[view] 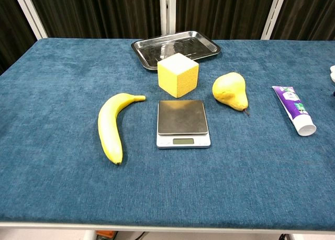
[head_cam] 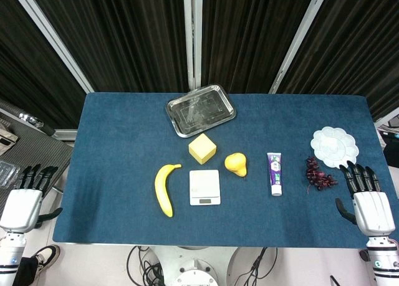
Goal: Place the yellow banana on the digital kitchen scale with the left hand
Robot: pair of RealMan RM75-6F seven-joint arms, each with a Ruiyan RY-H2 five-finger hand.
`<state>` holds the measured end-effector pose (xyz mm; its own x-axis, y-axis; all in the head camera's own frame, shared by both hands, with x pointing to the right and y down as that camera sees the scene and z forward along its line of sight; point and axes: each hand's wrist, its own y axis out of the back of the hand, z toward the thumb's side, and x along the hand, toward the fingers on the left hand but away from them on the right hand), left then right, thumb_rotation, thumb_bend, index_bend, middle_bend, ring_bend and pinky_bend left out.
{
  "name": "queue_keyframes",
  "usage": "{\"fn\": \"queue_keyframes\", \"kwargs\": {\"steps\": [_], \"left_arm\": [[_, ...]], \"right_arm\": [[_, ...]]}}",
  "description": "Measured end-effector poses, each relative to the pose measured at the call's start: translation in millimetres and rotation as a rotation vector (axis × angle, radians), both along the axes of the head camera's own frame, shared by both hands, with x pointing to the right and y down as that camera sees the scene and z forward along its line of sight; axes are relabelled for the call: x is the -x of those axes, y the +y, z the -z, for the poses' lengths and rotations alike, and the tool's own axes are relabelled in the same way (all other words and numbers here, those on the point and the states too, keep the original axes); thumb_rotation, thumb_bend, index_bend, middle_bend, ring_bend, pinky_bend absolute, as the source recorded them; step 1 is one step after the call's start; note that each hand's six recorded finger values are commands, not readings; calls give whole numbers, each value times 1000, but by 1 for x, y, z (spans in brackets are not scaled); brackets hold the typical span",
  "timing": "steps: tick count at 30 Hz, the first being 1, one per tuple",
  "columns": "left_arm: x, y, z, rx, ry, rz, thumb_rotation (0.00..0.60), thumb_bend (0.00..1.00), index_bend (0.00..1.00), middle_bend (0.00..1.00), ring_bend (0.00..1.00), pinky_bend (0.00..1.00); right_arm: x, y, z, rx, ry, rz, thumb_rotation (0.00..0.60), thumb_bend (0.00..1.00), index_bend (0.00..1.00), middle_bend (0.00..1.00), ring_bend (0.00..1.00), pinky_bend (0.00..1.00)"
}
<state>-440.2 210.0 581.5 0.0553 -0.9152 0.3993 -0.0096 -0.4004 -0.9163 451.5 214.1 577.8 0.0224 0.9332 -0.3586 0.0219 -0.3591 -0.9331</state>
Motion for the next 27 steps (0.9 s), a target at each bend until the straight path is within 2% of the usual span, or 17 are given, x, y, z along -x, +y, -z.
{"fn": "queue_keyframes", "kwargs": {"steps": [8, 15, 21, 27], "left_arm": [[-4, 0, 3, -3, -1, -11, 600, 95, 100, 100, 0, 20], [-20, -2, 1, 11, 9, -63, 600, 94, 101, 100, 0, 21], [-50, -3, -6, 61, 58, -162, 600, 94, 101, 100, 0, 21], [-99, -2, -20, 137, 130, -332, 600, 94, 101, 109, 0, 18]], "right_arm": [[0, -2, 2, -11, -6, 0, 600, 294, 0, 0, 0, 0], [-6, -3, 7, -27, -13, -13, 600, 294, 0, 0, 0, 0], [-10, -5, 11, -37, -17, -24, 600, 293, 0, 0, 0, 0], [-13, -6, 11, -39, -15, -36, 600, 293, 0, 0, 0, 0]]}}
